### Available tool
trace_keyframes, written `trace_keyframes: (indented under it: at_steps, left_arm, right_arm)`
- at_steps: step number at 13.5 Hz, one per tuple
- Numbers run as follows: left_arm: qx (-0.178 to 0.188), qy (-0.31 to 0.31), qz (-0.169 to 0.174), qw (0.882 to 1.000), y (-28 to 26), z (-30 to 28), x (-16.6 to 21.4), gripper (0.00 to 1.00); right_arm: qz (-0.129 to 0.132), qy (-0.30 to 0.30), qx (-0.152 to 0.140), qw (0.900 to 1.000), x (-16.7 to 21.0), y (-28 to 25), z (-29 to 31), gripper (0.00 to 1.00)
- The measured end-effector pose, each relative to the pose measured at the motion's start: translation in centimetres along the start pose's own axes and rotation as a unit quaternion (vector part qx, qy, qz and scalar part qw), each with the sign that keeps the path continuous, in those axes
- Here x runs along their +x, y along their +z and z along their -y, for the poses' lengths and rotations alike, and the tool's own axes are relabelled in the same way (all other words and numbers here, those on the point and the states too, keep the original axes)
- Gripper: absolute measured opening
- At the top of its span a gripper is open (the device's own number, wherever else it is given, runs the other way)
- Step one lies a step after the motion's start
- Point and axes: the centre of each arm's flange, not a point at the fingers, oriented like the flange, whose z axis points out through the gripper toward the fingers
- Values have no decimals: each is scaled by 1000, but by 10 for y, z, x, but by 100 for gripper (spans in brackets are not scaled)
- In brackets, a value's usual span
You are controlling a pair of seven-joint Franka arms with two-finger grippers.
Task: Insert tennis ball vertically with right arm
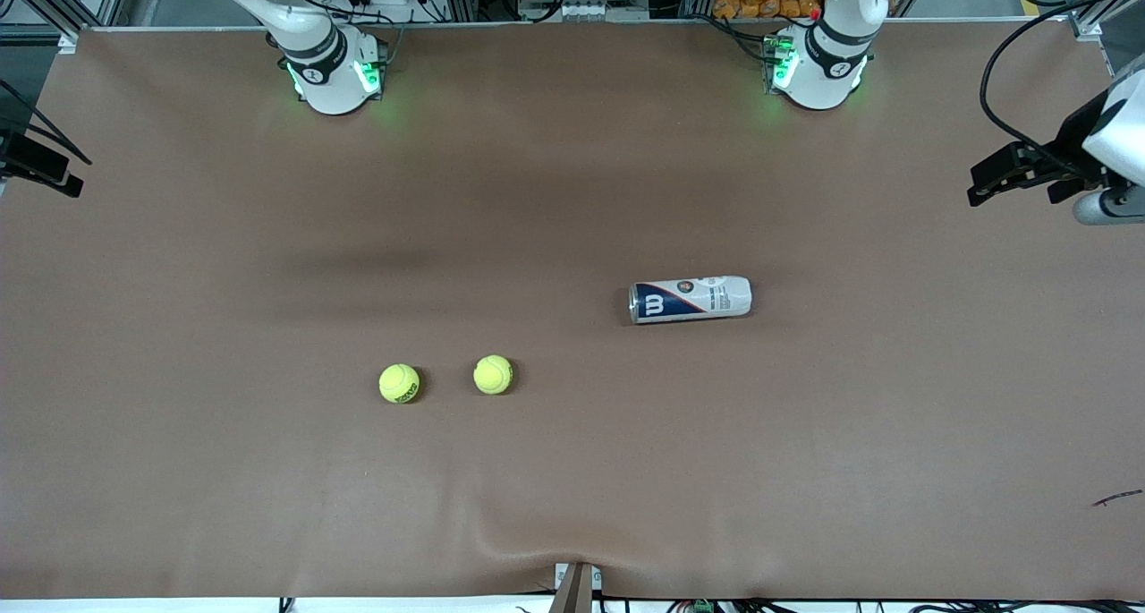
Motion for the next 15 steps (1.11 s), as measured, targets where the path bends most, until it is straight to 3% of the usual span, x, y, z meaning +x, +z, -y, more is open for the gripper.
trace_keyframes:
  at_steps: [9,13,15]
  left_arm:
    - [14,90,76,993,68,-85,9,100]
    - [32,140,75,987,96,-134,14,100]
    - [57,173,72,981,112,-162,15,100]
  right_arm:
    - [0,0,0,1000,0,0,0,100]
    - [0,0,0,1000,0,0,0,100]
    - [0,0,0,1000,0,0,0,100]
